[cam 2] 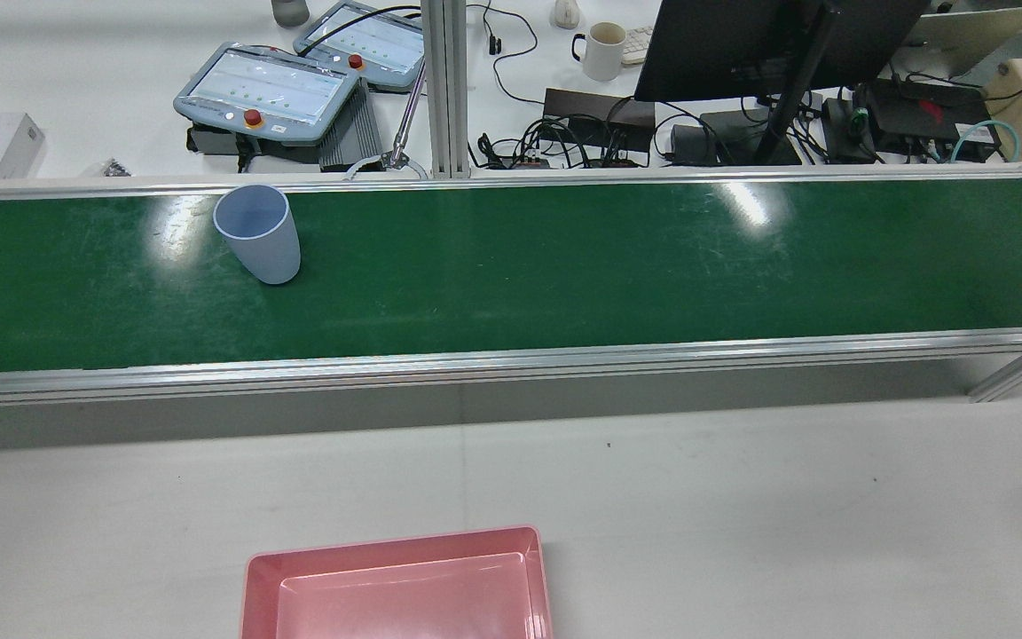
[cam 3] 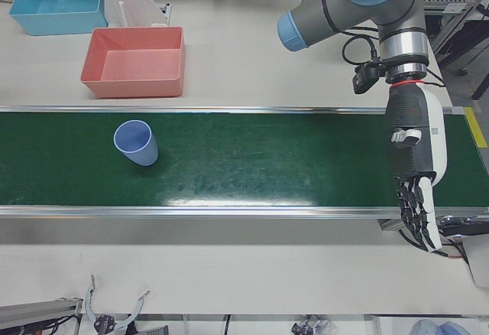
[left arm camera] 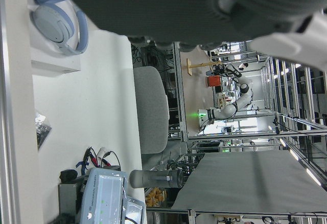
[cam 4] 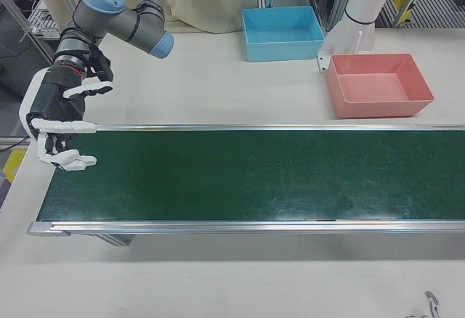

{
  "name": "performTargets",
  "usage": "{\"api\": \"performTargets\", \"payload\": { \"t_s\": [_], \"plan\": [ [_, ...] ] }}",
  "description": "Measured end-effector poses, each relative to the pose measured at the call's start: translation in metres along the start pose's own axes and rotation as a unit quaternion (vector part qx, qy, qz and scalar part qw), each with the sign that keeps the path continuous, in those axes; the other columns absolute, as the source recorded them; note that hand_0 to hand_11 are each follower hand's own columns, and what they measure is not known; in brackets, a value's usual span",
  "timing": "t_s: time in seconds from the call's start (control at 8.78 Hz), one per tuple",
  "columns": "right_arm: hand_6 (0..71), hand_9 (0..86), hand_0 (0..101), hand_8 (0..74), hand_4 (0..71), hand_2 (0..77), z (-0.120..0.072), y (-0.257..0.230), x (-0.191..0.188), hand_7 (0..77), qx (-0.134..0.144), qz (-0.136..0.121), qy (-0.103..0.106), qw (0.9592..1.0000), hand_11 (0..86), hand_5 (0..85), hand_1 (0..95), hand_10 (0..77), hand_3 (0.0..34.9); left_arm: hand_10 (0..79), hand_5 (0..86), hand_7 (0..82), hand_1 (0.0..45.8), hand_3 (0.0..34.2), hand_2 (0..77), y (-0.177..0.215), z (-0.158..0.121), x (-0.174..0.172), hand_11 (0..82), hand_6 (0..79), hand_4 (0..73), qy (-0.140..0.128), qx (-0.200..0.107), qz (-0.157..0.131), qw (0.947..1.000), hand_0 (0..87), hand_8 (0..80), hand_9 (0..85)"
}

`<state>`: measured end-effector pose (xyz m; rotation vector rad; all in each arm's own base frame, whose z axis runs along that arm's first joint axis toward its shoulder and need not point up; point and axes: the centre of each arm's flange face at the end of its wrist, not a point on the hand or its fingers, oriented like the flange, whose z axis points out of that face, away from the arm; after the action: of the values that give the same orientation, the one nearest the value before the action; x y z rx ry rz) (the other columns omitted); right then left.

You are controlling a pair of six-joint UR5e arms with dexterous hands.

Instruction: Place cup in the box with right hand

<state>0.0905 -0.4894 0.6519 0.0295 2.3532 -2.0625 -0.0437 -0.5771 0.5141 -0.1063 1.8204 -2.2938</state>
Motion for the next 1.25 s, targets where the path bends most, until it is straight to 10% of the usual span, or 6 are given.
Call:
{"api": "performTargets", "payload": {
  "t_s": [1.25],
  "plan": [
    [14.7, 33.8, 52, 21.8, 51.8, 5.5, -0.0005, -0.0006, -0.0001, 50.7, 0.0, 0.0, 0.0, 1.0, 37.1, 6.5, 14.2, 25.6, 0.0, 0.0, 0.0, 0.0, 0.5, 0.0, 0.5, 0.0014, -0.0007, 0.0001, 0.0, 0.0, 0.0, 0.0, -0.001, 0.001, 1.0, 0.0, 0.0, 0.5]
  ]
}}
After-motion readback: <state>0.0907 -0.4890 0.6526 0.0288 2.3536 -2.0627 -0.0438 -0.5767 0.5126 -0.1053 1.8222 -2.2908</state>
